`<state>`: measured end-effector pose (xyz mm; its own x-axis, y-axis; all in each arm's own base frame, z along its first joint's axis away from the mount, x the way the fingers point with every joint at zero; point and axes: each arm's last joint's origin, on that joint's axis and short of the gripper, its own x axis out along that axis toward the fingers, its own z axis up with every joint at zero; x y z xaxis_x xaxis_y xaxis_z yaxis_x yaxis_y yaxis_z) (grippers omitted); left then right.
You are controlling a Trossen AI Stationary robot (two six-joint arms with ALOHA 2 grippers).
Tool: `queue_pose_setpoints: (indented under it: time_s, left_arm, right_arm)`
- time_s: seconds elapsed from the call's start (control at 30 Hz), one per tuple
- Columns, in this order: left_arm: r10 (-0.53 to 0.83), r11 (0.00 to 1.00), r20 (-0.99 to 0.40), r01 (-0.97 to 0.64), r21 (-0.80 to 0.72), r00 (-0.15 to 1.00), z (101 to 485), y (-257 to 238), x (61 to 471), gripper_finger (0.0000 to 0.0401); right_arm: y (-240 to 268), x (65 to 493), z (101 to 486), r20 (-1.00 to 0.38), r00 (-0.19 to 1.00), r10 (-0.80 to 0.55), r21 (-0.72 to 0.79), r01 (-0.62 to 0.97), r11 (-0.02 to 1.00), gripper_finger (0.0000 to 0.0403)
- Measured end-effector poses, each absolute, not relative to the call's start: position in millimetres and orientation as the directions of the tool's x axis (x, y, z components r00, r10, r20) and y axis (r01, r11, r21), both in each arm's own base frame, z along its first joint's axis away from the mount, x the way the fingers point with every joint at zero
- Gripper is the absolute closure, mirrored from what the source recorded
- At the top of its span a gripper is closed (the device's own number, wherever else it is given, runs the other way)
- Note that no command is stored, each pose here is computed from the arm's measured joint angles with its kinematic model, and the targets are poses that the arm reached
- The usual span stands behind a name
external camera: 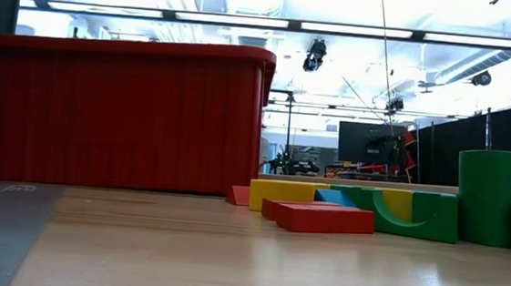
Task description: Sort blocks
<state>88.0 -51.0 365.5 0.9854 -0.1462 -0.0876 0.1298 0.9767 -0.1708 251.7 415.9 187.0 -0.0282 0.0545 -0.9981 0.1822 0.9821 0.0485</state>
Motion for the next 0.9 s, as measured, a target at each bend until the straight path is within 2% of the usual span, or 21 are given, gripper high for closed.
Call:
queue_pose_setpoints:
  time_s: [0.33,0.9]
  left_arm:
    - [-0.146,0.976,-0.089,0.129,-0.175,0.985,365.4,-51.1,88.2,0.0204]
    - [-0.146,0.977,-0.098,0.128,-0.17,0.985,364.5,-51.1,88.2,0.0206]
  right_arm:
    - [413.0,250.2,178.5,-1.0,-0.026,0.002,-0.001,0.103,0.995,0.0092]
    - [413.1,251.2,165.9,-1.0,-0.026,0.004,0.0,0.154,0.988,0.0089]
